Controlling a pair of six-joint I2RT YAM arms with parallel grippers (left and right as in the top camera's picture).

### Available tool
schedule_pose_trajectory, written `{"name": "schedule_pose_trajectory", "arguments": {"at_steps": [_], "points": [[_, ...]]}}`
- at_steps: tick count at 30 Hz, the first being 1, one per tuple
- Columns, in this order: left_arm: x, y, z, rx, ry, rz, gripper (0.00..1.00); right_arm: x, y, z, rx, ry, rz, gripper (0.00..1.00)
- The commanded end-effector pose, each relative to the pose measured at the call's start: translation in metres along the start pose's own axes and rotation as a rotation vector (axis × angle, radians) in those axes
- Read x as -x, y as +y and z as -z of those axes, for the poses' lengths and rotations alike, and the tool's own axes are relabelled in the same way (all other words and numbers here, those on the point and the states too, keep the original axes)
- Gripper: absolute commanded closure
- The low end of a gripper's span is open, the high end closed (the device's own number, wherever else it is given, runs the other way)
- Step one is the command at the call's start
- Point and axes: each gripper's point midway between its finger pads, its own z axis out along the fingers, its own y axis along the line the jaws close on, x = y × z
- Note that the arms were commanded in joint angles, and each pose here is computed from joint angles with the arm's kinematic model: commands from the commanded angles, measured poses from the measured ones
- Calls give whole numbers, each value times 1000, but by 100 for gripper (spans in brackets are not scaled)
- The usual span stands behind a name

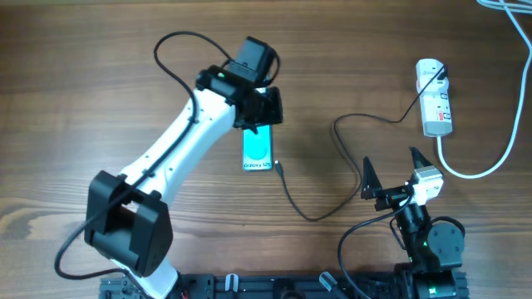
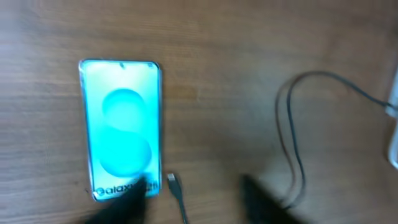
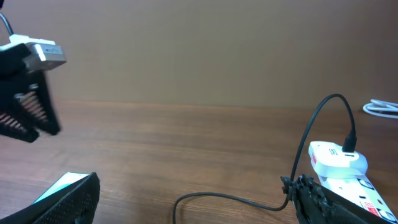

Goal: Plug charger to phone and switch on socket
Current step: 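Move the left gripper forward over the phone and lower it, then close the left gripper on the phone's bottom edge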

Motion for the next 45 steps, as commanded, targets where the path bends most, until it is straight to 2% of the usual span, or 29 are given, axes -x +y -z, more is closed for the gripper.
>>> {"name": "schedule_pose_trajectory", "arguments": {"at_steps": [1, 5, 17, 23, 28, 34, 45], "points": [[16, 20, -8, 208, -160, 55, 2, 3, -2, 1, -13, -14, -5, 0], [16, 16, -18, 243, -190, 29, 0, 3, -2, 1, -13, -14, -5, 0], [-3, 44, -73, 357, -73, 44, 0, 3, -2, 1, -13, -14, -4, 0], [-6, 49, -80, 377, -39, -34, 0, 3, -2, 1, -13, -14, -4, 0], [-5, 61, -78, 397, -21, -17, 0, 3, -2, 1, -13, -14, -4, 0], [-8, 62, -81, 311, 58, -3, 0, 3, -2, 1, -13, -14, -5, 0], [-24, 71, -90, 318, 103, -25, 0, 3, -2, 1, -13, -14, -5, 0]]}}
